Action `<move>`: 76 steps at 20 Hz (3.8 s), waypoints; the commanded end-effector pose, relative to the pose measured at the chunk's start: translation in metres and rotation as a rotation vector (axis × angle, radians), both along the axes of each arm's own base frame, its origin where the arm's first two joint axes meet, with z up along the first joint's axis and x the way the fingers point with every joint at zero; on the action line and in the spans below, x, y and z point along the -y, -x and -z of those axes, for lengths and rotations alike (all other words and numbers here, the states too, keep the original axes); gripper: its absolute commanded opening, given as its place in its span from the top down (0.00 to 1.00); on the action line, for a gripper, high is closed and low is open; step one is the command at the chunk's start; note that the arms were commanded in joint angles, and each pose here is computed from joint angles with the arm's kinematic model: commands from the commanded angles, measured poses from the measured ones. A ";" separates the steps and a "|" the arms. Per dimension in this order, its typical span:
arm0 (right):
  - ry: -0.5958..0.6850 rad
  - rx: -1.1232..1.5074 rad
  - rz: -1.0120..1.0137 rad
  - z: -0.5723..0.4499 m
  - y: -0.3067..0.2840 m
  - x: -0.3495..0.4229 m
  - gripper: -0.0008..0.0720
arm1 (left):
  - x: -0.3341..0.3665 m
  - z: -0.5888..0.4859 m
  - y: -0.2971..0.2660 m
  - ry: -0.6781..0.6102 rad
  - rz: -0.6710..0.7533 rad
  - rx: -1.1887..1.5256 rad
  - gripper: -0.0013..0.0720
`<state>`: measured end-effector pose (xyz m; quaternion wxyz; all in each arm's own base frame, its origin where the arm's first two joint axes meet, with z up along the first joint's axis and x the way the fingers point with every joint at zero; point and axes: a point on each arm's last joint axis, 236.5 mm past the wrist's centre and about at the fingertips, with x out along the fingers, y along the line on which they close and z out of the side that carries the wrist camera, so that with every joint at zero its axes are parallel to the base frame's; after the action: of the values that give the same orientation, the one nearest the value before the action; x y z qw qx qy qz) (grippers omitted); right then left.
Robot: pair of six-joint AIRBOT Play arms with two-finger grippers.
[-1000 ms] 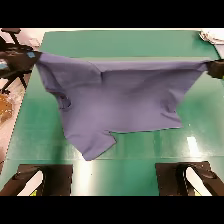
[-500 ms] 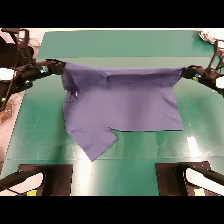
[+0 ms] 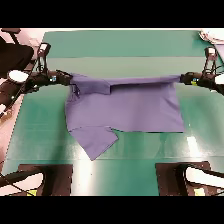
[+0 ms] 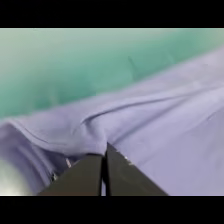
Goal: Fold the shirts.
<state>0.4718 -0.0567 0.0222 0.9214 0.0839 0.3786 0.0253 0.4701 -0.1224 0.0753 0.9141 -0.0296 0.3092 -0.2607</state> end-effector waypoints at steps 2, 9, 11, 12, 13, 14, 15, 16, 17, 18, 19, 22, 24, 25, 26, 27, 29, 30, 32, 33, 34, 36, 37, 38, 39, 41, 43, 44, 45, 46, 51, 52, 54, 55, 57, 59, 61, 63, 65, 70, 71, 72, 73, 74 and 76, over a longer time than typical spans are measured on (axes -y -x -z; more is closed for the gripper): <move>-0.058 -0.140 0.008 0.039 0.034 0.007 0.96 | -0.010 0.037 0.025 -0.090 0.021 -0.156 0.95; -0.079 -0.221 -0.003 0.073 0.058 -0.004 0.96 | -0.012 0.091 0.062 -0.097 0.024 -0.306 0.95; -0.088 -0.245 -0.005 0.081 0.066 -0.006 0.96 | -0.012 0.098 0.067 -0.097 0.026 -0.325 0.95; -0.093 -0.256 -0.006 0.085 0.069 -0.008 0.96 | -0.011 0.100 0.070 -0.096 0.031 -0.334 0.95; -0.098 -0.269 -0.009 0.089 0.073 -0.010 0.96 | -0.010 0.100 0.072 -0.095 0.039 -0.343 0.95; -0.101 -0.279 -0.009 0.092 0.076 -0.011 0.96 | -0.009 0.101 0.074 -0.093 0.042 -0.349 0.95; -0.104 -0.285 -0.009 0.095 0.078 -0.011 0.96 | -0.009 0.101 0.074 -0.093 0.043 -0.349 0.95; -0.105 -0.289 -0.009 0.096 0.080 -0.012 0.96 | -0.009 0.101 0.074 -0.093 0.043 -0.349 0.95; -0.105 -0.291 -0.009 0.097 0.080 -0.012 0.96 | -0.009 0.101 0.074 -0.093 0.044 -0.350 0.95; -0.105 -0.290 -0.009 0.097 0.080 -0.012 0.96 | -0.009 0.101 0.075 -0.093 0.048 -0.354 0.95; -0.105 -0.291 -0.009 0.097 0.080 -0.012 0.96 | -0.008 0.101 0.076 -0.092 0.051 -0.358 0.95; -0.107 -0.293 -0.011 0.097 0.081 -0.013 0.96 | -0.007 0.103 0.080 -0.093 0.062 -0.370 0.95; -0.112 -0.302 -0.016 0.097 0.083 -0.014 0.96 | -0.007 0.104 0.083 -0.096 0.072 -0.381 0.95; -0.115 -0.306 -0.019 0.098 0.084 -0.015 0.96 | -0.006 0.104 0.084 -0.095 0.076 -0.386 0.95; -0.119 -0.312 -0.023 0.098 0.085 -0.017 0.96 | -0.006 0.104 0.085 -0.094 0.079 -0.390 0.95; -0.121 -0.316 -0.026 0.099 0.086 -0.017 0.96 | -0.005 0.105 0.086 -0.095 0.084 -0.393 0.95; -0.123 -0.320 -0.028 0.099 0.087 -0.018 0.95 | -0.008 0.107 0.088 -0.114 0.089 -0.394 0.95; -0.124 -0.321 -0.029 0.099 0.087 -0.018 0.81 | -0.010 0.108 0.088 -0.127 0.092 -0.395 0.95; -0.130 -0.331 -0.036 0.099 0.089 -0.020 0.42 | -0.017 0.112 0.089 -0.156 0.077 -0.406 0.85; -0.133 -0.334 -0.036 0.098 0.091 -0.020 0.42 | -0.021 0.115 0.090 -0.170 0.062 -0.418 0.42; -0.132 -0.328 -0.032 0.094 0.091 -0.017 0.42 | -0.026 0.117 0.090 -0.185 0.047 -0.427 0.14; -0.126 -0.297 -0.004 0.082 0.091 -0.006 0.42 | -0.033 0.119 0.092 -0.200 0.025 -0.447 0.14; -0.122 -0.277 0.013 0.074 0.091 0.001 0.42 | -0.040 0.117 0.092 -0.181 -0.011 -0.458 0.14; -0.120 -0.256 0.034 0.063 0.094 0.010 0.42 | -0.048 0.112 0.090 -0.157 -0.052 -0.463 0.14; -0.119 -0.238 0.056 0.053 0.097 0.019 0.42 | -0.058 0.104 0.089 -0.126 -0.090 -0.461 0.06; -0.124 -0.216 0.092 0.034 0.109 0.035 0.42 | -0.074 0.079 0.092 -0.024 -0.156 -0.453 0.03; -0.149 -0.229 0.110 0.020 0.129 0.042 0.30 | -0.079 0.056 0.108 0.053 -0.164 -0.474 0.03; -0.168 -0.247 0.108 0.016 0.140 0.041 0.27 | -0.077 0.046 0.121 0.080 -0.149 -0.495 0.03; -0.187 -0.267 0.101 0.013 0.150 0.038 0.27 | -0.075 0.038 0.133 0.097 -0.144 -0.516 0.03; -0.205 -0.273 0.112 0.008 0.156 0.036 0.27 | -0.073 0.034 0.142 0.105 -0.146 -0.524 0.03; -0.306 -0.353 0.107 -0.008 0.183 0.004 0.27 | -0.053 0.048 0.197 0.167 -0.173 -0.620 0.03; -0.328 -0.372 0.115 -0.009 0.187 -0.001 0.27 | -0.046 0.055 0.209 0.193 -0.167 -0.661 0.03; -0.368 -0.411 0.130 -0.007 0.194 -0.007 0.27 | -0.029 0.065 0.229 0.276 -0.168 -0.737 0.03; -0.380 -0.433 0.125 -0.003 0.199 -0.011 0.27 | -0.020 0.065 0.236 0.319 -0.161 -0.749 0.03; -0.404 -0.472 0.125 0.011 0.208 -0.017 0.27 | -0.005 0.059 0.247 0.370 -0.165 -0.749 0.03; -0.423 -0.501 0.137 0.026 0.216 -0.021 0.27 | 0.003 0.051 0.262 0.348 -0.176 -0.743 0.03; -0.436 -0.522 0.152 0.041 0.222 -0.024 0.27 | 0.006 0.047 0.279 0.326 -0.219 -0.772 0.03; -0.444 -0.534 0.161 0.050 0.226 -0.026 0.27 | 0.008 0.049 0.294 0.310 -0.271 -0.825 0.03; -0.445 -0.529 0.167 0.051 0.225 -0.026 0.27 | 0.011 0.059 0.309 0.266 -0.291 -0.892 0.03; -0.446 -0.529 0.165 0.050 0.225 -0.026 0.27 | 0.010 0.089 0.312 0.228 -0.439 -0.932 0.03; -0.446 -0.529 0.165 0.050 0.225 -0.026 0.27 | 0.009 0.094 0.308 0.237 -0.470 -0.921 0.03; -0.446 -0.529 0.165 0.050 0.225 -0.026 0.27 | 0.011 0.099 0.305 0.256 -0.487 -0.915 0.03; -0.446 -0.529 0.165 0.050 0.225 -0.026 0.27 | 0.013 0.105 0.304 0.279 -0.511 -0.920 0.03; -0.446 -0.528 0.166 0.050 0.225 -0.026 0.28 | 0.015 0.112 0.304 0.289 -0.525 -0.923 0.03; -0.446 -0.523 0.168 0.050 0.224 -0.026 0.28 | 0.016 0.126 0.311 0.297 -0.550 -0.953 0.03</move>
<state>0.2470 -0.0304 -0.0281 0.7496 0.3164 0.5813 0.0103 0.1569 -0.1379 -0.0348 0.6971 -0.3263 0.6371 -0.0405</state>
